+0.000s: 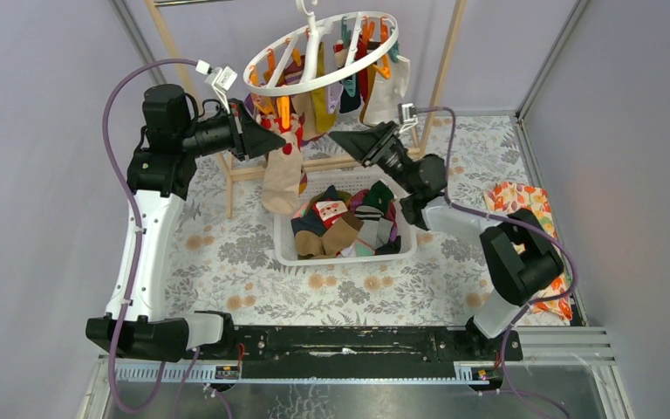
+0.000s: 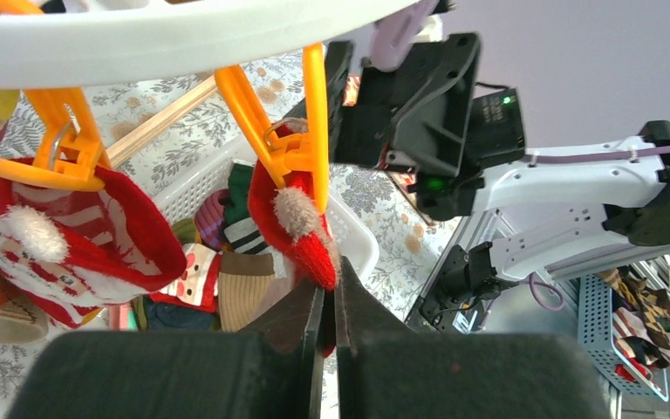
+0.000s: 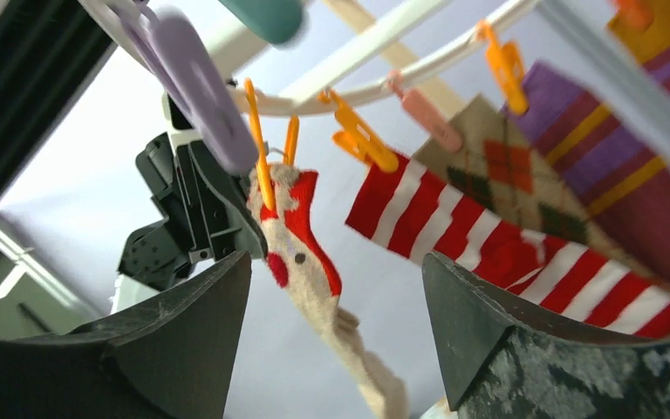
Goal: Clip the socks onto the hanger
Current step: Clamp the sock onto the hanger, then open the clamp at the hanger.
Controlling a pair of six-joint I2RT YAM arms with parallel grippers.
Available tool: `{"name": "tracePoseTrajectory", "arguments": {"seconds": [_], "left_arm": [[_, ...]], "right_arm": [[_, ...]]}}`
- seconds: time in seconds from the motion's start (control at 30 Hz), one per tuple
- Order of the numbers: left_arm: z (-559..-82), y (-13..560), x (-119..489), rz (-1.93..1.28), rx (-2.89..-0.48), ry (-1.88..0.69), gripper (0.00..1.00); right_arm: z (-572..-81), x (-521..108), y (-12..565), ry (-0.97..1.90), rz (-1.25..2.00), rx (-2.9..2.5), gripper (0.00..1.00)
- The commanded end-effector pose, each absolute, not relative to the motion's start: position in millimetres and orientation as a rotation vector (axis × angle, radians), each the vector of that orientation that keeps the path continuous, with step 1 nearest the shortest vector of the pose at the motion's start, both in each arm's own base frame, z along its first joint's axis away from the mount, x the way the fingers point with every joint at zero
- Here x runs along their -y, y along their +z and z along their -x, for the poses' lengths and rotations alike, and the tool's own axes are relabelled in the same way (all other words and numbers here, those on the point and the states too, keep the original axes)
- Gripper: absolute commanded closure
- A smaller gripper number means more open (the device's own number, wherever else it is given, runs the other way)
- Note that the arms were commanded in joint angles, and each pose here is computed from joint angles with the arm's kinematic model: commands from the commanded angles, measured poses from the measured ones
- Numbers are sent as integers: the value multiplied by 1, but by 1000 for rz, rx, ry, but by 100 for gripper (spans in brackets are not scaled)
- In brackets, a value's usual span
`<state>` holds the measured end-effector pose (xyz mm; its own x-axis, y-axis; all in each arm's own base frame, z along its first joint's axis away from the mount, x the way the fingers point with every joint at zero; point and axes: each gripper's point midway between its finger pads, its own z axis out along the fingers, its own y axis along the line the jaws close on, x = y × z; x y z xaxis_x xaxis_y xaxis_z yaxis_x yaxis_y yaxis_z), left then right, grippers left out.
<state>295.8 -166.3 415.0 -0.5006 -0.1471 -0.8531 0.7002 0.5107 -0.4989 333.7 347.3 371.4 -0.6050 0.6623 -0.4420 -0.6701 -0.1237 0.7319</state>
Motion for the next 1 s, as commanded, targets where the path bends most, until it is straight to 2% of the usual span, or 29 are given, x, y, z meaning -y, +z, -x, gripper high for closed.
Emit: {"name": "tracePoseTrajectory", "arguments": {"seconds": [0.0, 0.27, 0.53, 0.77, 0.97], "left_arm": [[-295, 433, 161, -494, -1747, -1054, 93], [-292, 437, 161, -485, -1753, -1053, 93], [-289, 436, 159, -493, -1760, -1035, 93], [-289, 438, 157, -492, -1761, -1028, 93], [-288, 438, 154, -486, -1766, -1016, 93]], "right_arm": [[-332, -324, 403, 1678, 114, -1128, 22], [-331, -333, 453, 1690, 230, -991, 26], [-332, -339, 465, 1791, 234, -911, 30], [-324, -333, 474, 1851, 239, -826, 45], [-313, -327, 483, 1872, 252, -773, 44]]}}
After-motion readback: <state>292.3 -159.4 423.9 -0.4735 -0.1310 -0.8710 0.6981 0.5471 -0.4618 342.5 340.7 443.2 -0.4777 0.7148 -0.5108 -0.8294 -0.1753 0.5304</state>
